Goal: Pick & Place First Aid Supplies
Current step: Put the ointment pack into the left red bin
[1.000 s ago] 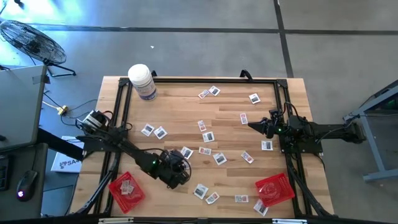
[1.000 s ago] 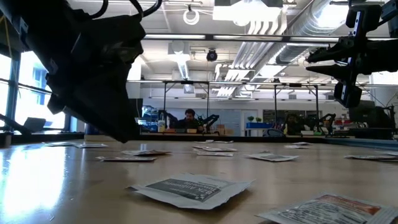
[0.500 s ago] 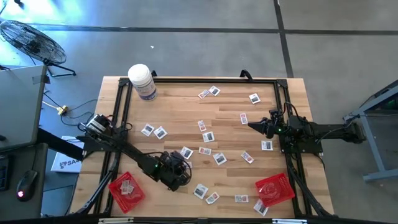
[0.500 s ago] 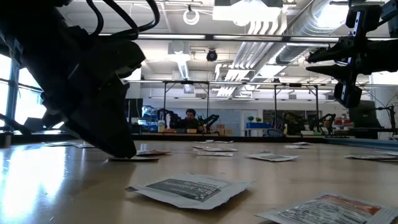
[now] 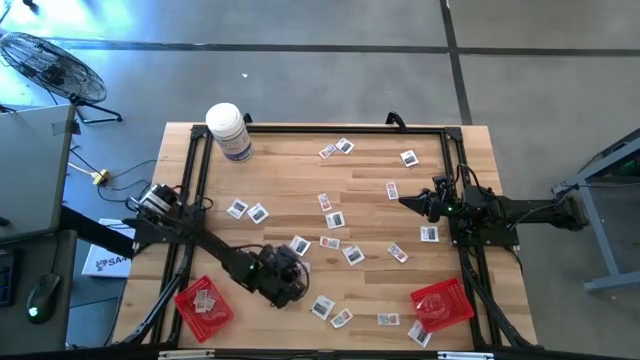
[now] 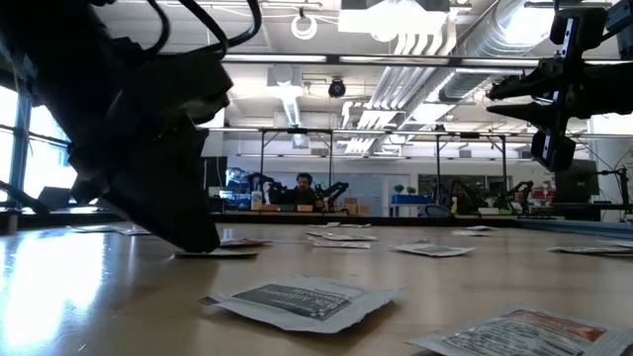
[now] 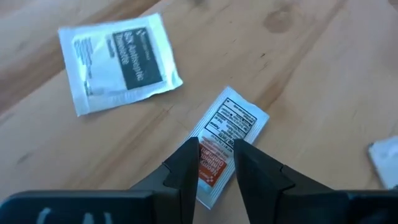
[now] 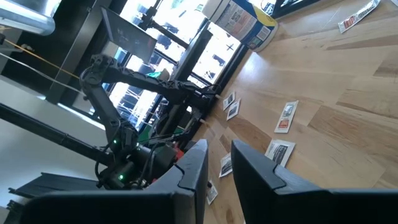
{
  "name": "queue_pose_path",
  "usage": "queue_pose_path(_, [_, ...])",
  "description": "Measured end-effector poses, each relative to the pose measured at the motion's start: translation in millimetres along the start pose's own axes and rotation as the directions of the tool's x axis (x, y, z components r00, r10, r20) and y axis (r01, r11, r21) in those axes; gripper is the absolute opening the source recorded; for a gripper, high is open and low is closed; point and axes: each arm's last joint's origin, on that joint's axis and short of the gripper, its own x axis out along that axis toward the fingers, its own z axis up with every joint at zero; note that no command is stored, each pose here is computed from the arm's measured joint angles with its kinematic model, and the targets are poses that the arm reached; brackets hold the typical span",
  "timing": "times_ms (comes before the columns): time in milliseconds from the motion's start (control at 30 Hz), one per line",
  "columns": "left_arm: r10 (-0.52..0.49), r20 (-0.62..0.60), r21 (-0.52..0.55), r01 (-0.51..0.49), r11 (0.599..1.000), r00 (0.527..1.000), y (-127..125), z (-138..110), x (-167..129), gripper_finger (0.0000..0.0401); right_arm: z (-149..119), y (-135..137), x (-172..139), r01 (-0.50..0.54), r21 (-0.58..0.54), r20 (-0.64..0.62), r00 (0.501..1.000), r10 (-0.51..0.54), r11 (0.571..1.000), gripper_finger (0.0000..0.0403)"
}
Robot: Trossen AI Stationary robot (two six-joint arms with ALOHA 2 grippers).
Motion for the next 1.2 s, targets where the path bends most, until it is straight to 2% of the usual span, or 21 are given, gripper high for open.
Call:
queue_pose_path(100, [-0.024,0.037,0.070,0.021,0.997,0.999,-3.1,0.5,-3.5,0.0103,0.0,0.0,0.0,0.000,0.000,0.000,1.000,0.000,1.000,0.0064])
queue_pose_path(333, [-0.081,0.069,0.146,0.070,0.987,0.994,-10.8,3.5,-25.1,0.0103,0.0,0.0,0.0,0.000,0.000,0.000,1.000,0.000,1.000,0.0064])
queue_pose_path(467, [-0.089,0.062,0.248,0.071,0.966,0.994,-11.3,-1.3,-34.8,0.0103,0.0,0.0,0.0,0.000,0.000,0.000,1.000,0.000,1.000,0.0064])
queue_pose_path(533, [-0.094,0.029,0.324,0.080,0.943,0.995,-11.4,-4.6,-36.8,0.0103,0.0,0.0,0.0,0.000,0.000,0.000,1.000,0.000,1.000,0.0064])
queue_pose_path(700, [-0.095,-0.067,0.533,0.117,0.838,0.993,-9.9,-10.5,-37.8,0.0103,0.0,0.0,0.0,0.000,0.000,0.000,1.000,0.000,1.000,0.0064])
queue_pose_path(800, [-0.055,-0.046,0.642,0.072,0.763,0.997,-6.3,-10.8,-36.9,0.0103,0.0,0.0,0.0,0.000,0.000,0.000,1.000,0.000,1.000,0.0064])
queue_pose_path(900, [-0.032,-0.030,0.708,0.043,0.705,0.999,-4.1,-10.6,-36.7,0.0103,0.0,0.0,0.0,0.000,0.000,0.000,1.000,0.000,1.000,0.0064])
queue_pose_path(1000, [-0.036,-0.025,0.740,0.042,0.671,0.999,-4.5,-8.4,-35.5,0.0103,0.0,0.0,0.0,0.000,0.000,0.000,1.000,0.000,1.000,0.0064])
queue_pose_path(1200, [-0.042,-0.088,0.746,0.094,0.659,0.995,0.1,-0.1,-22.5,0.0103,0.0,0.0,0.0,0.000,0.000,0.000,1.000,0.000,1.000,0.0064])
